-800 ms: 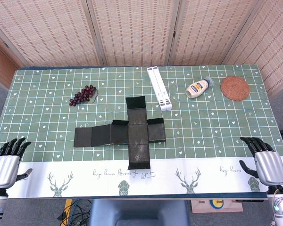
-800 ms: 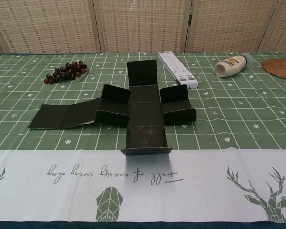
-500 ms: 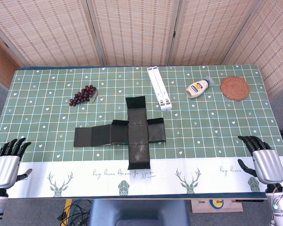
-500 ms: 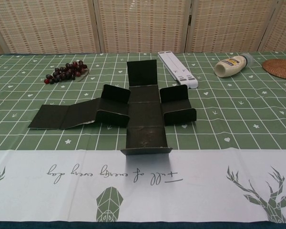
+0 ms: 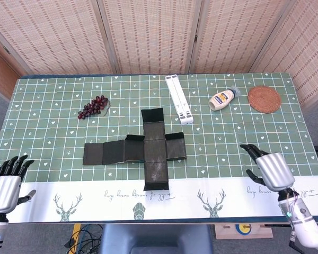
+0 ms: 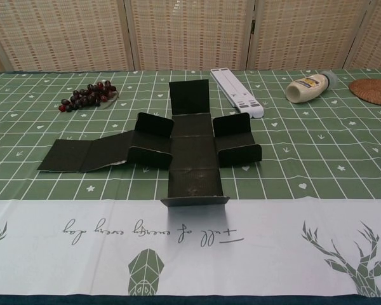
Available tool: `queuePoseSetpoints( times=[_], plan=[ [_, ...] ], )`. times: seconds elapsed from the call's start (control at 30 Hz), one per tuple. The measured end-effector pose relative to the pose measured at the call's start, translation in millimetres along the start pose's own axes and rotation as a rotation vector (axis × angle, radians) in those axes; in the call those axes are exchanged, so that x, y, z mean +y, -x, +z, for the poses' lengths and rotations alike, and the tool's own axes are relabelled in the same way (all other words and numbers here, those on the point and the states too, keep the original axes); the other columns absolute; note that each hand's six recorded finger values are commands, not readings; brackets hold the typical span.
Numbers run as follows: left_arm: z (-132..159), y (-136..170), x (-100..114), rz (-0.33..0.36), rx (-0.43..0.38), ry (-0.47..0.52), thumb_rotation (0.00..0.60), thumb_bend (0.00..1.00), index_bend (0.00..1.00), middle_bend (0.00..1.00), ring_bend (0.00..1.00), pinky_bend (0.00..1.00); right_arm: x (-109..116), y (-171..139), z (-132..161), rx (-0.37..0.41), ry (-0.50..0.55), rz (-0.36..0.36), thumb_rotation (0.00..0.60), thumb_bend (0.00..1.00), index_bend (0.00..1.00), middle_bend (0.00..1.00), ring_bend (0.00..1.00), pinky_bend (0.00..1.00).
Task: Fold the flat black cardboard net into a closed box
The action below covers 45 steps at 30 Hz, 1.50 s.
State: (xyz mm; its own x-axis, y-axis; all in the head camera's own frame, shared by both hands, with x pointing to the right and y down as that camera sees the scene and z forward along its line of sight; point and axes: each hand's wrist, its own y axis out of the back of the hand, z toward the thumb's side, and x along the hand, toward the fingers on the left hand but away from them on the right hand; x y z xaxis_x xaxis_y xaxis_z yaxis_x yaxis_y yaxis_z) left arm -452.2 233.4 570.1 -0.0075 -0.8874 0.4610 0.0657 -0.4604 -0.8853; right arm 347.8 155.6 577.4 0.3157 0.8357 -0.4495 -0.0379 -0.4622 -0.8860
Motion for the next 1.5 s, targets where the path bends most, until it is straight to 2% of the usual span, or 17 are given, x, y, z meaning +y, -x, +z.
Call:
queuePoseSetpoints(
  times=[0.17, 0.47, 0.67, 0.87, 1.07, 1.3, 1.5],
  plan=[
    [-2, 3, 2, 0.003, 0.007, -0.001, 0.6, 0.12, 0.18, 0.13, 0.09, 0.13, -2, 33, 36, 0.112, 0.006, 0.054, 0.6, 0.3, 0.16, 0.3, 0.82, 1.0],
    [-2, 9, 4, 0.01, 0.012, -0.001, 0.6, 0.12, 0.18, 0.13, 0.09, 0.13, -16, 90, 124, 0.329, 0.017, 0.149, 0.6, 0.3, 0.16, 0.3, 0.83, 1.0],
    [-4, 12, 6, 0.016, 0.02, 0.006, 0.6, 0.12, 0.18, 0.13, 0.09, 0.13, -32, 115, 178, 0.427, 0.02, 0.219, 0.6, 0.3, 0.16, 0.27, 0.83, 1.0],
    [-4, 15, 7, 0.022, 0.026, 0.021, 0.6, 0.12, 0.18, 0.13, 0.09, 0.13, -49, 140, 214, 0.482, -0.032, 0.251, 0.6, 0.31, 0.16, 0.27, 0.83, 1.0],
    [-5, 16, 9, 0.031, 0.032, 0.029, 0.6, 0.12, 0.19, 0.13, 0.09, 0.13, -63, 165, 247, 0.52, -0.081, 0.251, 0.6, 0.35, 0.16, 0.27, 0.83, 1.0],
    [-6, 20, 9, 0.036, 0.042, 0.037, 0.6, 0.12, 0.19, 0.13, 0.09, 0.13, -77, 186, 273, 0.543, -0.122, 0.255, 0.6, 0.37, 0.18, 0.29, 0.83, 1.0],
    [-8, 22, 9, 0.037, 0.048, 0.04, 0.6, 0.12, 0.19, 0.13, 0.09, 0.13, -90, 197, 292, 0.561, -0.131, 0.273, 0.6, 0.42, 0.24, 0.31, 0.83, 1.0]
  ],
)
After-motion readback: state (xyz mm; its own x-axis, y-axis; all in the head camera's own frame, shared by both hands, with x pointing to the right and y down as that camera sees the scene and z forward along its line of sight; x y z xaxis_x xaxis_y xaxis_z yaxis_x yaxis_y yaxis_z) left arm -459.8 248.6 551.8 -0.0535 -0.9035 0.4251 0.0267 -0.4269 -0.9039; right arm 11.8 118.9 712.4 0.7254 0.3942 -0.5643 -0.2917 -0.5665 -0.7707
